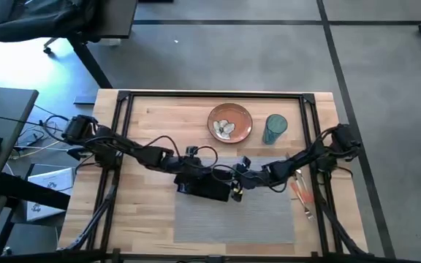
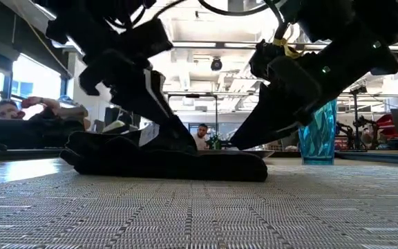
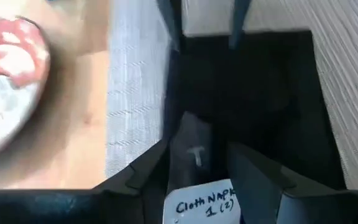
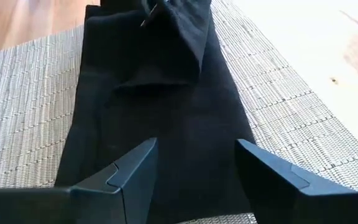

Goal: Set table place
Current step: Fold the black table napkin on the gray tablemat

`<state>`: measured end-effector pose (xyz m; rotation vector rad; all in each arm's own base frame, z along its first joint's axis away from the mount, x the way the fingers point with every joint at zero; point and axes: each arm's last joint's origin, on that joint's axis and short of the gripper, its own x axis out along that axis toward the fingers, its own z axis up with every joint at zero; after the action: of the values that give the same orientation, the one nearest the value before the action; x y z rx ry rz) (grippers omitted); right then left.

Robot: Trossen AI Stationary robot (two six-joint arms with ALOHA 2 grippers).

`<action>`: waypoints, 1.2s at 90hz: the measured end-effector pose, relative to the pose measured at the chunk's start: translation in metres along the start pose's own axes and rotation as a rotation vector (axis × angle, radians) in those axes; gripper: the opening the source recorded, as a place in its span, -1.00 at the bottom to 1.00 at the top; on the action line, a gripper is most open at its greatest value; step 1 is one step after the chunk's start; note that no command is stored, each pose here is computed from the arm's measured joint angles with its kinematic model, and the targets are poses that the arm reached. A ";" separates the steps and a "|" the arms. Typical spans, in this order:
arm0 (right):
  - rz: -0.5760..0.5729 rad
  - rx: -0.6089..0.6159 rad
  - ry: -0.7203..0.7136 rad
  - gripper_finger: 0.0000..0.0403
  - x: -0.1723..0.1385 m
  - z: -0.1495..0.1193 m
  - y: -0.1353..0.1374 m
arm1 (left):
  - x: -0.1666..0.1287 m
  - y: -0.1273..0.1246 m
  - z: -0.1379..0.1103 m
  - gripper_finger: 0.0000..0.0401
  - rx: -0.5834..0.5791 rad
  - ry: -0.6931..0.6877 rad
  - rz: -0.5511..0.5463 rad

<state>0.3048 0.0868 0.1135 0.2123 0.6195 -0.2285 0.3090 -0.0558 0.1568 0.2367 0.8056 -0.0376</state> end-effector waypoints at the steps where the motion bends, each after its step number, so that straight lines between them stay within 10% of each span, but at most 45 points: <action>1: -0.001 0.000 0.000 -0.01 0.000 0.000 0.000 | 0.001 0.000 -0.001 -0.28 0.001 0.005 0.000; 18: -0.021 -0.003 -0.003 -0.01 0.000 0.000 -0.001 | 0.012 -0.002 -0.006 -0.36 0.034 0.036 0.073; 37: -0.028 -0.007 0.006 -0.01 0.000 -0.001 -0.002 | 0.005 -0.005 -0.003 -0.94 0.043 0.021 0.080; 67: -0.034 -0.016 0.028 -0.01 0.000 -0.003 -0.003 | -0.047 -0.030 0.010 -0.99 0.028 -0.049 -0.005; 108: 0.006 0.009 0.053 -0.01 0.000 -0.004 -0.002 | -0.058 -0.041 -0.014 -0.99 0.232 0.187 0.000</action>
<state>0.3020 0.0866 0.1099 0.2293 0.6708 -0.2207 0.2539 -0.0956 0.1808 0.4651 0.9882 -0.1108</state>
